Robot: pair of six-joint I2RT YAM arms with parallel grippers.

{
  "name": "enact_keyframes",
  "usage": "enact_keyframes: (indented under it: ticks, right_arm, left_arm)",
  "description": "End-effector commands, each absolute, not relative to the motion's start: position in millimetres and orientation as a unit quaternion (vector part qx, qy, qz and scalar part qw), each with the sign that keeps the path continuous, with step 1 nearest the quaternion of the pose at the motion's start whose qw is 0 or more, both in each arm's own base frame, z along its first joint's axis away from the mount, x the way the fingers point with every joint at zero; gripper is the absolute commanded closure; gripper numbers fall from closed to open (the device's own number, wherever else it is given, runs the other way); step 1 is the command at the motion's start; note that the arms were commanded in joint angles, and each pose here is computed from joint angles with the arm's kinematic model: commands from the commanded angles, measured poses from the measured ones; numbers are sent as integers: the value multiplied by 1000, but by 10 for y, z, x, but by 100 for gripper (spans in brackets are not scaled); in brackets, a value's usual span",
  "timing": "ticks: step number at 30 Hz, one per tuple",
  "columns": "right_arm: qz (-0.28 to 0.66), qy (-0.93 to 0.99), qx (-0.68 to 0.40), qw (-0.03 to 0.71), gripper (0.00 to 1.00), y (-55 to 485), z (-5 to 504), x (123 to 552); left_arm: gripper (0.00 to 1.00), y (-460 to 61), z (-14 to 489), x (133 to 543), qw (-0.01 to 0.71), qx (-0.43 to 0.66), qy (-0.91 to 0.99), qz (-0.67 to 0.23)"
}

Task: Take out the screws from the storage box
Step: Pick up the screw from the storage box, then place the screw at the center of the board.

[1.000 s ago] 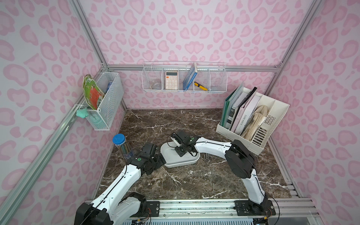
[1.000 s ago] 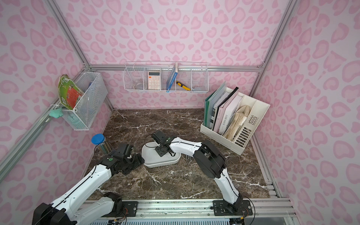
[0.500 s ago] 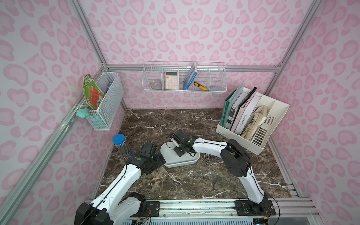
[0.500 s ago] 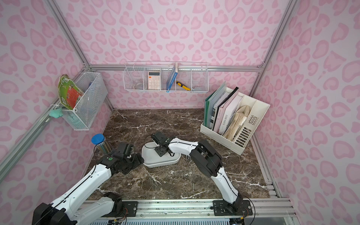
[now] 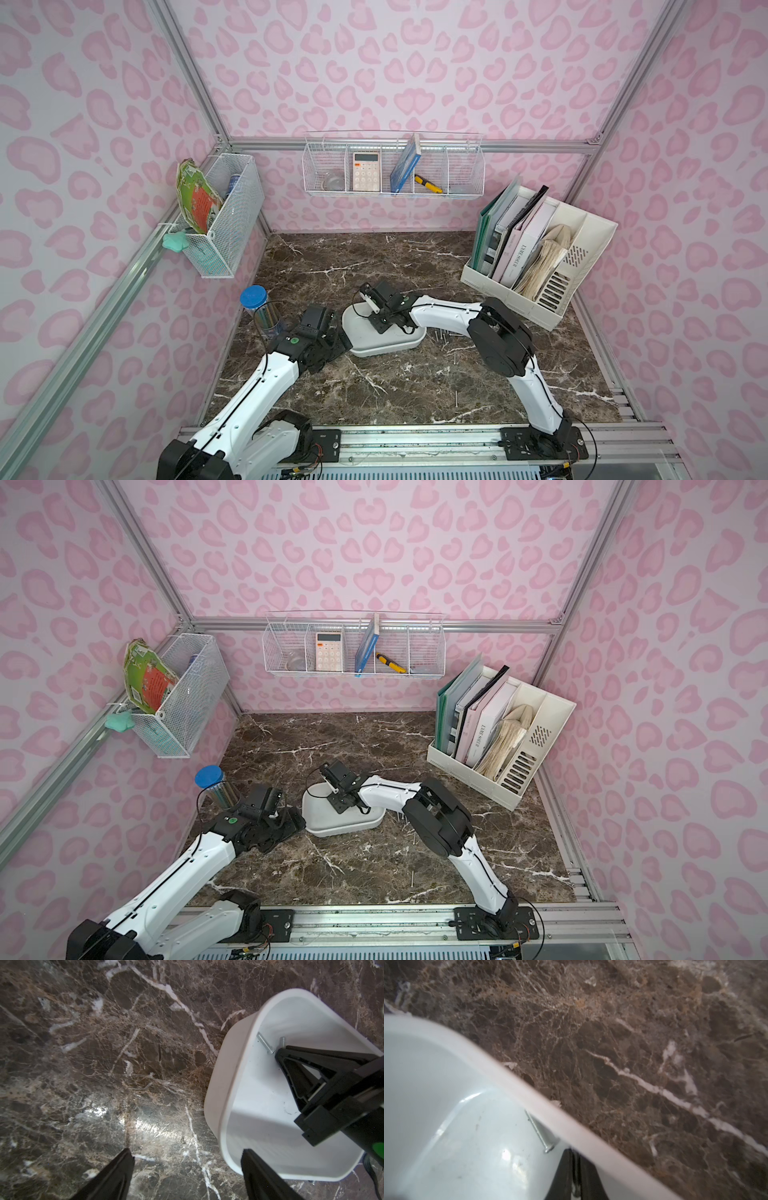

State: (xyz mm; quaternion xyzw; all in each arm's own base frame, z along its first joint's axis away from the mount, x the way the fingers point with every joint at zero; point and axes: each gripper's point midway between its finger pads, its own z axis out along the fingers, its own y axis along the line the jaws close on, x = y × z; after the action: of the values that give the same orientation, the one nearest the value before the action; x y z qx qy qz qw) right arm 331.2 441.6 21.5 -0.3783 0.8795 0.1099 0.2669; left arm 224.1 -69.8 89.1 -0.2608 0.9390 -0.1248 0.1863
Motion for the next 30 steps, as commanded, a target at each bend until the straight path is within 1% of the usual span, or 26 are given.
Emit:
enact_keyframes:
  ticks: [1,4,7,12,21,25,28,30]
  right_arm:
    - [68,901,-373,213,91,4101,8,3148]
    - [65,904,-362,217,95,4060,49,3152]
    - [71,905,-356,220,98,4070,121,3149]
    - [88,905,-341,239,98,4139,348,3199]
    - [120,900,-313,279,99,4181,916,3254]
    - [123,908,-280,287,99,3927,1064,3301]
    - [117,914,-254,294,99,3621,1178,3292]
    - [94,917,-235,308,99,3315,1250,3259]
  left_arm:
    - [14,-686,894,2231,185,-264,939,-123]
    - [14,-666,876,2209,183,-267,939,-118]
    - [14,-654,880,2201,184,-269,938,-116]
    - [14,-663,906,2201,185,-266,938,-119]
    - [14,-671,949,2227,177,-254,944,-111]
    - [14,-642,977,2243,181,-253,945,-100]
    - [15,-602,971,2236,180,-257,946,-87]
    - [15,-614,971,2246,179,-255,946,-88]
